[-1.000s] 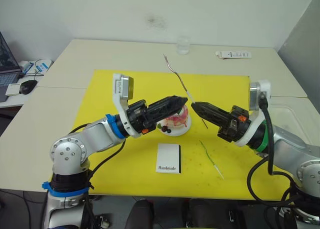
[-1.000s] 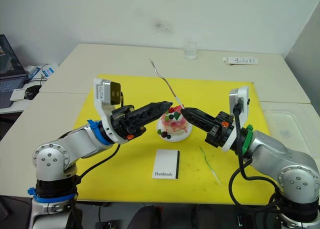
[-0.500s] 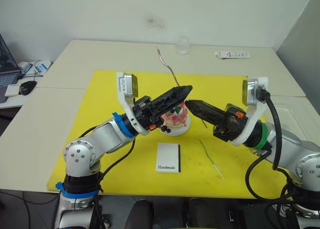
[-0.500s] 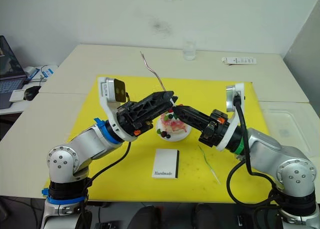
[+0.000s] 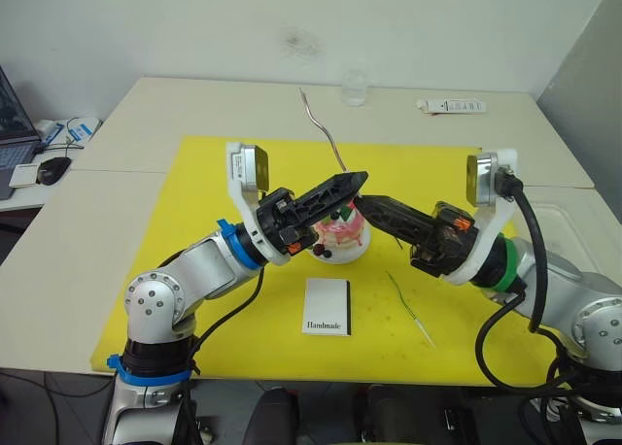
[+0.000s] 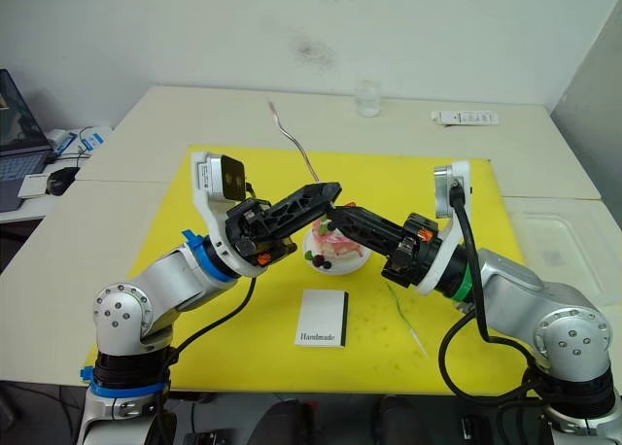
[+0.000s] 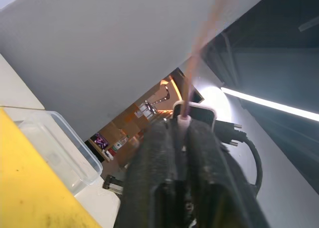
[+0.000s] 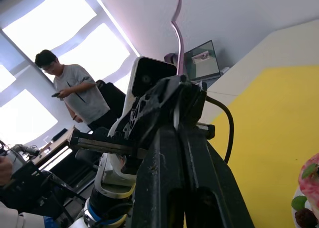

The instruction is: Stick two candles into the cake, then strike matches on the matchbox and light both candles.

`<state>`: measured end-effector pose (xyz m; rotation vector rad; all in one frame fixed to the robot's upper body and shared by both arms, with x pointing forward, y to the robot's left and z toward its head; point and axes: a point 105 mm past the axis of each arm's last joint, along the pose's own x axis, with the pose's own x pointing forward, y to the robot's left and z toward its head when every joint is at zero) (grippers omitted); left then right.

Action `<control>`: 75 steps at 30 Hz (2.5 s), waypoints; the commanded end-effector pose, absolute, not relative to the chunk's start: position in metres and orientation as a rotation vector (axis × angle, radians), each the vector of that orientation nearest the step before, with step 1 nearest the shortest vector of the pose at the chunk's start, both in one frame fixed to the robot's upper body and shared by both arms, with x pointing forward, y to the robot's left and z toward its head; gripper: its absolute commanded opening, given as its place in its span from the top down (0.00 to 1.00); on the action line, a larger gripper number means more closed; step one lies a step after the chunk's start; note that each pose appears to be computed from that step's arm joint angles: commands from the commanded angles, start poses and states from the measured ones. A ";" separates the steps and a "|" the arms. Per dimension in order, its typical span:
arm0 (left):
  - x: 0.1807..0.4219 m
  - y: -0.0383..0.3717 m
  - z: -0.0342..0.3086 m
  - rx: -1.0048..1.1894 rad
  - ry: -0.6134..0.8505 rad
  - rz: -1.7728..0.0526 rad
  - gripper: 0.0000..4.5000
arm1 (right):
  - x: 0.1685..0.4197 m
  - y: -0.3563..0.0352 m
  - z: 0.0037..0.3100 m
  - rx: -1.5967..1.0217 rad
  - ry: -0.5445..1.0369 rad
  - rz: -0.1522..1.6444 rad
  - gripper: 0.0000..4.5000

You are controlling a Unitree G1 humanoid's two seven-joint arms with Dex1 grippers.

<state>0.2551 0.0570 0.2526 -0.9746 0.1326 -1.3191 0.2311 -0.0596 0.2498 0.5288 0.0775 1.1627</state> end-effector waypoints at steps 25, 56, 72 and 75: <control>0.265 0.096 0.265 -0.358 0.034 -1.246 1.00 | 0.256 -0.140 0.225 -0.407 -0.050 0.882 0.00; 0.343 0.111 0.199 -0.106 -0.081 -1.020 1.00 | 0.230 -0.097 0.217 -0.458 -0.106 1.123 0.00; 0.351 0.101 0.187 -0.120 -0.080 -1.022 1.00 | 0.232 -0.094 0.210 -0.453 -0.091 1.072 0.00; 0.351 0.100 0.185 -0.126 -0.078 -1.025 1.00 | 0.232 -0.093 0.210 -0.451 -0.088 1.068 0.00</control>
